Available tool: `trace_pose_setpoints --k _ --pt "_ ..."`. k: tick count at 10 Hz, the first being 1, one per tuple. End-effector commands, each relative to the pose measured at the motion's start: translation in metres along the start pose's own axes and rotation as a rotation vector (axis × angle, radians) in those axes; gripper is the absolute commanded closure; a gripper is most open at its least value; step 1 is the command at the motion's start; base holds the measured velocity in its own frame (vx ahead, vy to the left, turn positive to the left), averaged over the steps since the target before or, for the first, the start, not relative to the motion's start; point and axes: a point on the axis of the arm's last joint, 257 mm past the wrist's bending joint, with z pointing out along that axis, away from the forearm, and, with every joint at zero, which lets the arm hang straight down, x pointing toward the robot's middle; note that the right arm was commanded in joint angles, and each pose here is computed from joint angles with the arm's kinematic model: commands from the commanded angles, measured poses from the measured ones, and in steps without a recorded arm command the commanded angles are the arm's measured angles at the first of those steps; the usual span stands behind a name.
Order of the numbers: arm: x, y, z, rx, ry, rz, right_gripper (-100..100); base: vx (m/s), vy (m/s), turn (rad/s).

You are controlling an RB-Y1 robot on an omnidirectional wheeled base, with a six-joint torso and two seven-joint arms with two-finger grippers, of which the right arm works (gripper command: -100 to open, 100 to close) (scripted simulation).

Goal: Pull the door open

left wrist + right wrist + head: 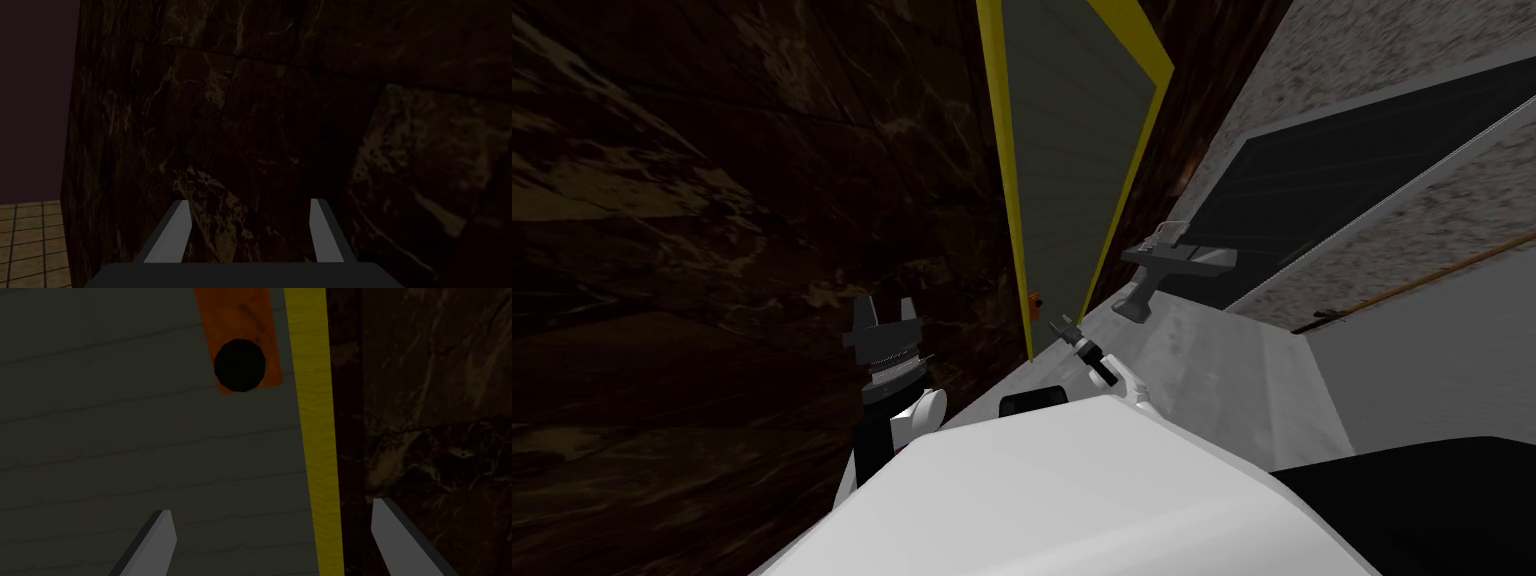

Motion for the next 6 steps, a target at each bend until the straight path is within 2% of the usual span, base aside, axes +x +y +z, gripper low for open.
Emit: trace_pose_setpoints --k 1,2,3,4,5,6 --pt "0.014 -0.001 -0.0006 -0.01 0.038 -0.045 -100 0.117 -0.032 0.02" --pt "0.026 -0.002 -0.003 -0.019 0.069 -0.082 -100 0.157 -0.049 0.022" --pt "0.032 -0.003 -0.0042 -0.023 0.083 -0.098 -100 0.154 -0.013 0.028" --pt "0.028 -0.002 -0.0024 -0.019 0.072 -0.083 -100 0.062 0.001 0.005" --pt "0.029 -0.02 -0.006 0.0 0.077 -0.088 -100 0.009 0.07 0.156" --pt "0.029 -0.036 -0.0096 0.02 0.079 -0.089 -100 0.006 0.168 0.223"
